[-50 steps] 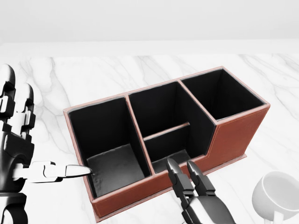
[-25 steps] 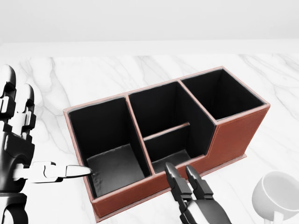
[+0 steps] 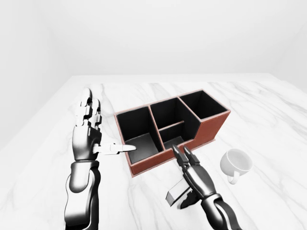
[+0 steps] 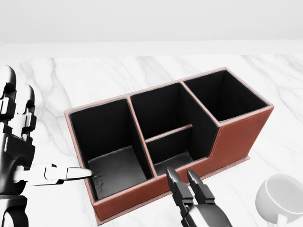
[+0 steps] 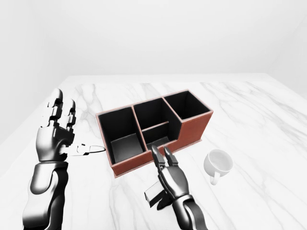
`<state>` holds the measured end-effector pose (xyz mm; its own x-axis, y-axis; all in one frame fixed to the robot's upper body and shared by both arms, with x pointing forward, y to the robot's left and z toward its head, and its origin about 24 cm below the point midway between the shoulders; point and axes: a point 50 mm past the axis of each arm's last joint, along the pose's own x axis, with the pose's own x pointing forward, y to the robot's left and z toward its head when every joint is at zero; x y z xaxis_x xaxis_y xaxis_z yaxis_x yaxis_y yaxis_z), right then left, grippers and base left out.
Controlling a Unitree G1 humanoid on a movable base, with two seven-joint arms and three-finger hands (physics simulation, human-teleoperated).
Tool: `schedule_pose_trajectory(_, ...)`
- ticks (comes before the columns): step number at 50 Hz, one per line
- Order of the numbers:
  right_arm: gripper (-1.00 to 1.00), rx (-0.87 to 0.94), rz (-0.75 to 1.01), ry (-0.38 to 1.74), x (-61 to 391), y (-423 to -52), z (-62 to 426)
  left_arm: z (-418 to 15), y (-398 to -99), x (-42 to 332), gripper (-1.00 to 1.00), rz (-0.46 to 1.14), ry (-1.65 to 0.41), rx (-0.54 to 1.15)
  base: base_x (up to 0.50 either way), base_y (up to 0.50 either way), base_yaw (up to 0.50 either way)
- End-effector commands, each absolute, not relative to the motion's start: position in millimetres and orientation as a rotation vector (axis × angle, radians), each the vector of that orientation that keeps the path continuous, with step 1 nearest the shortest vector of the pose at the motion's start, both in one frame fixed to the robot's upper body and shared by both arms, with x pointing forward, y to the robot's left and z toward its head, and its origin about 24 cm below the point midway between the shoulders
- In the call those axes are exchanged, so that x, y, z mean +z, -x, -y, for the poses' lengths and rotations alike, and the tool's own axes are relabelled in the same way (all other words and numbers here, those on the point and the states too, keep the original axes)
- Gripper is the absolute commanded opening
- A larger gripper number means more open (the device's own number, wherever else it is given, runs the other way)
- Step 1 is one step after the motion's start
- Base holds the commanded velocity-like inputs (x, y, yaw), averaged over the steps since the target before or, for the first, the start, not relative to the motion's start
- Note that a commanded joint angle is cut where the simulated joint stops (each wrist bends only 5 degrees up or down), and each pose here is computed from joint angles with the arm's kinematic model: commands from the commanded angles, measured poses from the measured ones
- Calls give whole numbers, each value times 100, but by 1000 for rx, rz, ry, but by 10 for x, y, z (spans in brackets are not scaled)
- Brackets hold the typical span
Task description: Pick up the book and place it in the front compartment of the caddy.
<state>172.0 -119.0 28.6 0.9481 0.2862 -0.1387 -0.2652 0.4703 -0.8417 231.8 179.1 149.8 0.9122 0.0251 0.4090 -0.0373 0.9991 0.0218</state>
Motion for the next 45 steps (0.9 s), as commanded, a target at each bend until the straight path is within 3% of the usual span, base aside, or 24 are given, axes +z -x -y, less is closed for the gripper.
schedule_pose_trajectory(1, 100, 341, 18, 1029, 262, -1718, 1186, -1797, -2317, 1513, 100, 428, -29, 34, 0, 0, 0)
schedule_pose_trajectory(36, 100, 355, 6, 1034, 192, -1696, 1158, -1794, -2307, 1515, 100, 429, -30, 33, 0, 0, 0)
schedule_pose_trajectory(38, 3, 357, 5, 1035, 186, -1694, 1158, -1795, -2305, 1522, 100, 432, -30, 33, 0, 0, 0)
schedule_pose_trajectory(39, -15, 357, 4, 1035, 184, -1694, 1157, -1795, -2306, 1520, 100, 431, -30, 33, 0, 0, 0)
schedule_pose_trajectory(40, -100, 358, 3, 1035, 179, -1693, 1158, -1795, -2304, 1527, 100, 434, -30, 34, 0, 0, 0)
schedule_pose_trajectory(45, -100, 356, 4, 1037, 177, -1693, 1159, -1792, -2306, 1515, 100, 429, -29, 32, 0, 0, 0)
